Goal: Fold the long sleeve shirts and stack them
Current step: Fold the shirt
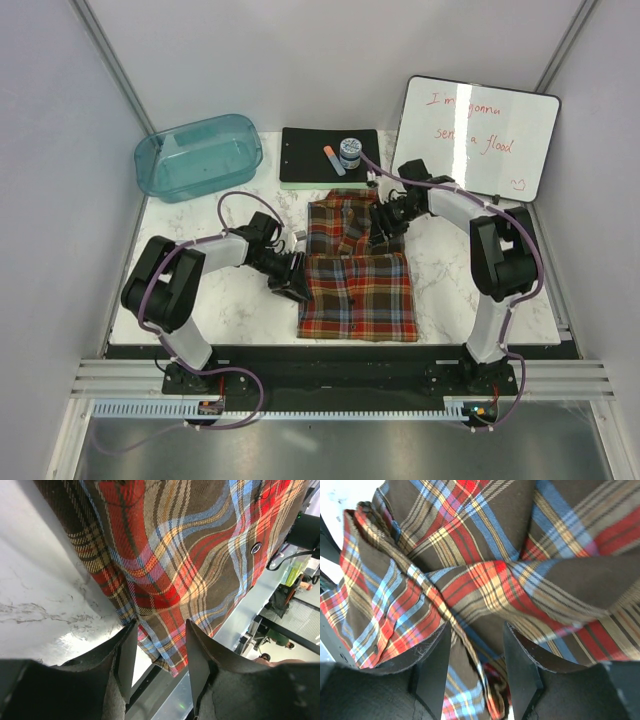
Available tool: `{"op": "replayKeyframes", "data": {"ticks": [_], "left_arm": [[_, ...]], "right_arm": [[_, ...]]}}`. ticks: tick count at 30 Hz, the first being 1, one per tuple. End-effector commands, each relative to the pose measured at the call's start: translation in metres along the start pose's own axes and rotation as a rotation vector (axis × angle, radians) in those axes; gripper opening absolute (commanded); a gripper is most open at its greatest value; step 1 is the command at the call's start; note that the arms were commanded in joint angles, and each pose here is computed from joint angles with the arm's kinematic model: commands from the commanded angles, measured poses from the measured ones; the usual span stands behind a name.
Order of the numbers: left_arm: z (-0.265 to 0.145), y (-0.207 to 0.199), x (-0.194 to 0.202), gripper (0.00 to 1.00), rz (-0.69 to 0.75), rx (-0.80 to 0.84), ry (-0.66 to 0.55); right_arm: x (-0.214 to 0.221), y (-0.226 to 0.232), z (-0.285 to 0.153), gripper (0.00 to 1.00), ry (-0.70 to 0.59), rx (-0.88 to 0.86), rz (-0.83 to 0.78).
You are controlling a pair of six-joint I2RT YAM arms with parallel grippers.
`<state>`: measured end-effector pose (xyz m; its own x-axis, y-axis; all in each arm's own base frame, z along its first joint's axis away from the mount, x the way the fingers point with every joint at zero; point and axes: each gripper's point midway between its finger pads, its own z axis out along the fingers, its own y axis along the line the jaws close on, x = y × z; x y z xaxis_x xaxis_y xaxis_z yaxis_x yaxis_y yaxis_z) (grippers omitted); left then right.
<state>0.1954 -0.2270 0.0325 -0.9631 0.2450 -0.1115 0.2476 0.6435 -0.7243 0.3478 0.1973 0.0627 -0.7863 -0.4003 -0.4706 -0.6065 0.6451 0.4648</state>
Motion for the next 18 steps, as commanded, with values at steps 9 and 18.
{"op": "replayKeyframes", "data": {"ticks": [9,18], "left_arm": [[0.001,-0.016,-0.012,0.17,0.045,0.027,-0.015],[-0.022,0.008,-0.005,0.02,-0.036,-0.104,-0.015]], "right_arm": [[0.001,-0.019,0.031,0.52,0.014,0.050,-0.019],[0.002,-0.038,0.042,0.52,0.025,0.103,-0.030]]}}
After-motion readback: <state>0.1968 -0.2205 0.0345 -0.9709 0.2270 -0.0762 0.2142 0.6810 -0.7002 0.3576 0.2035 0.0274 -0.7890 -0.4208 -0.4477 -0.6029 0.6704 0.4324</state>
